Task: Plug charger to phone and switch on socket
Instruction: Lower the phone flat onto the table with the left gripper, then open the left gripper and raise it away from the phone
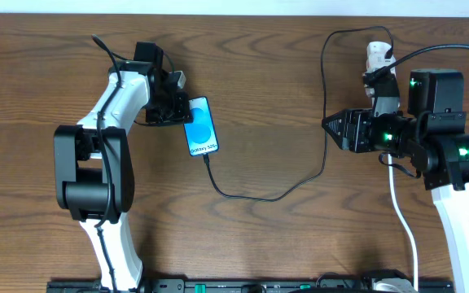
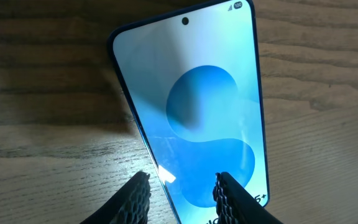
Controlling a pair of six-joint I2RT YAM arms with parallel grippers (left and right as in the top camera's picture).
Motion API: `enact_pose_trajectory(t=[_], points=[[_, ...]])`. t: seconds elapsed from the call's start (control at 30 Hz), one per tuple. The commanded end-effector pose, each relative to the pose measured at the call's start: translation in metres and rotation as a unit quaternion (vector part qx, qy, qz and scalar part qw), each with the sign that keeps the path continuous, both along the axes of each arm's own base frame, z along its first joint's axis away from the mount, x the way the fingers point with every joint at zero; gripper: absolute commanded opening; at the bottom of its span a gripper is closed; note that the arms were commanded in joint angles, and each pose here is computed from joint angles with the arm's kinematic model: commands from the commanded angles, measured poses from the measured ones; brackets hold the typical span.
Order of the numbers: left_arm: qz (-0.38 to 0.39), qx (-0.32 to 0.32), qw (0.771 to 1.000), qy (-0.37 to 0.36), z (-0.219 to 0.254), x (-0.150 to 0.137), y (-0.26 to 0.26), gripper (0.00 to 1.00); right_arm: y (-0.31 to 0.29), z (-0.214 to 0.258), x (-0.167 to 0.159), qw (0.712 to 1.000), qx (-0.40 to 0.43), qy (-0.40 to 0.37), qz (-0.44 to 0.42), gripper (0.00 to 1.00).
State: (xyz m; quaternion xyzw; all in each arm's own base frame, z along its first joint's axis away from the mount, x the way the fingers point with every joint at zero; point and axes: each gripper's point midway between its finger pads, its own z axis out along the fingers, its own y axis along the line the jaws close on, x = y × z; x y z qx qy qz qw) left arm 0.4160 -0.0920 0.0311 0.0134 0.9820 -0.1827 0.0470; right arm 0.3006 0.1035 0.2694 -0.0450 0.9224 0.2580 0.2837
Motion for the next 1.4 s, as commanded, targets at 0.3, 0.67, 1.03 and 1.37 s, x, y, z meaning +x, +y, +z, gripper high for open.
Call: enact_pose_trajectory(t=[0.3, 0.67, 1.03, 1.37], points=[[0.012, 0.057, 0.998, -0.027, 0.016, 0.011, 0.020, 0.36, -0.005, 0.004, 0.002, 1.000, -0.015, -0.011, -0.002, 0.56], [0.053, 0.079, 0.985, -0.143, 0.124, 0.017, 0.033, 0.38, -0.007, 0.004, 0.003, 1.000, -0.019, -0.013, -0.005, 0.58], [0.074, 0.061, 0.965, -0.243, 0.215, -0.005, 0.035, 0.42, -0.009, 0.003, 0.004, 1.000, -0.026, -0.014, -0.011, 0.61], [0.078, 0.057, 0.960, -0.264, 0.236, -0.016, 0.036, 0.43, -0.010, 0.003, 0.005, 0.999, -0.029, -0.015, -0.013, 0.68]])
